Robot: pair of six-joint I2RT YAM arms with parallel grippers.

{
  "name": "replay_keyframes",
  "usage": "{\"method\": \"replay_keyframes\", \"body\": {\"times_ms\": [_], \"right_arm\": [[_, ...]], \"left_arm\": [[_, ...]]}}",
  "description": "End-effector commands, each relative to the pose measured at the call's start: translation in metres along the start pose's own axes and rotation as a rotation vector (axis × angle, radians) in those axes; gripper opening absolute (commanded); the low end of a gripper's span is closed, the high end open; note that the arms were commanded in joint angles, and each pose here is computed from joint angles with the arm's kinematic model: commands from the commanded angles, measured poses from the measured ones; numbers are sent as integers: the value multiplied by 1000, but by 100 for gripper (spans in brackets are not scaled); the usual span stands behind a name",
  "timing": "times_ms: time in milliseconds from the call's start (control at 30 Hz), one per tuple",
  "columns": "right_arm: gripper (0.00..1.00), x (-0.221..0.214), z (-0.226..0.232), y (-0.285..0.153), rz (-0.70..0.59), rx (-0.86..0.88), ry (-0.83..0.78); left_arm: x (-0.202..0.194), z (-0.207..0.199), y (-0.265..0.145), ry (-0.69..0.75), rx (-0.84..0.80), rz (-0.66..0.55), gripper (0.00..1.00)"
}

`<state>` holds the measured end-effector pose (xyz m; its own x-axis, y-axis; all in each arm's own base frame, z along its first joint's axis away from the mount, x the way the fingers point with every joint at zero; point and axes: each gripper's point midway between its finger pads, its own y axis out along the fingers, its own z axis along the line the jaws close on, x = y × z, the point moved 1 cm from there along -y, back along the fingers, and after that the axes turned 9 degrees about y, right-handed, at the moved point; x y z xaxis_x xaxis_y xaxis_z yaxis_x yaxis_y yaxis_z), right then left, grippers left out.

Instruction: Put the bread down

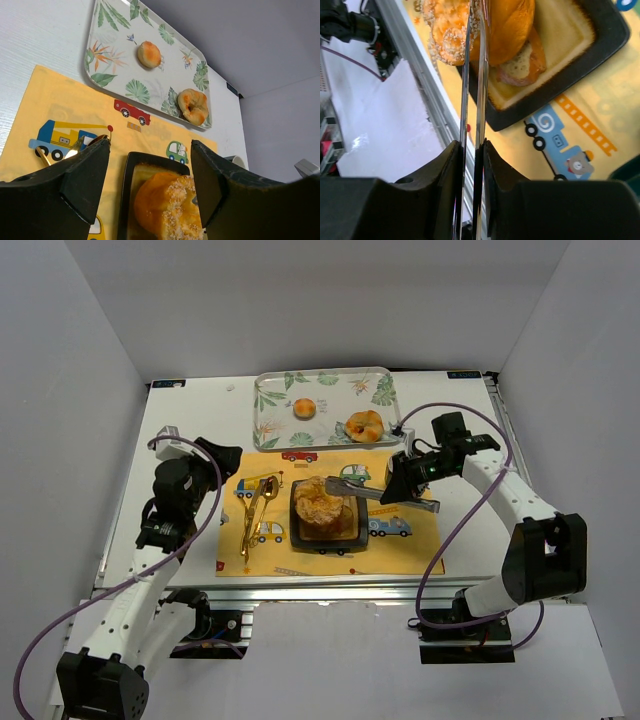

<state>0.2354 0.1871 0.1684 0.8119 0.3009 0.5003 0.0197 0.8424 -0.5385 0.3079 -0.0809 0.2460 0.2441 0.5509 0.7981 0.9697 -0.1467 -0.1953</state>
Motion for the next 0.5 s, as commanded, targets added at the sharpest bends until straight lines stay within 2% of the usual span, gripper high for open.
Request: {"method": "replay_keyframes", "body": {"times_ms": [0, 33, 67, 200, 467], "right_arm": [[22, 11, -4, -4, -26, -28, -81], [37, 13, -5, -3, -26, -30, -82], [42, 15, -5, -4, -30, -30, -85], [50, 30, 2, -13, -73, -28, -129], [53, 47, -3, -31, -138, -49, -123]], "left_arm": [[3, -7, -3, 7, -36, -9, 75], [4, -8, -3, 3, -39, -13, 75], [4, -8, -3, 3, -39, -15, 75], [8, -9, -7, 1, -41, -32, 75], [9, -8, -11, -7, -39, -41, 75]]}}
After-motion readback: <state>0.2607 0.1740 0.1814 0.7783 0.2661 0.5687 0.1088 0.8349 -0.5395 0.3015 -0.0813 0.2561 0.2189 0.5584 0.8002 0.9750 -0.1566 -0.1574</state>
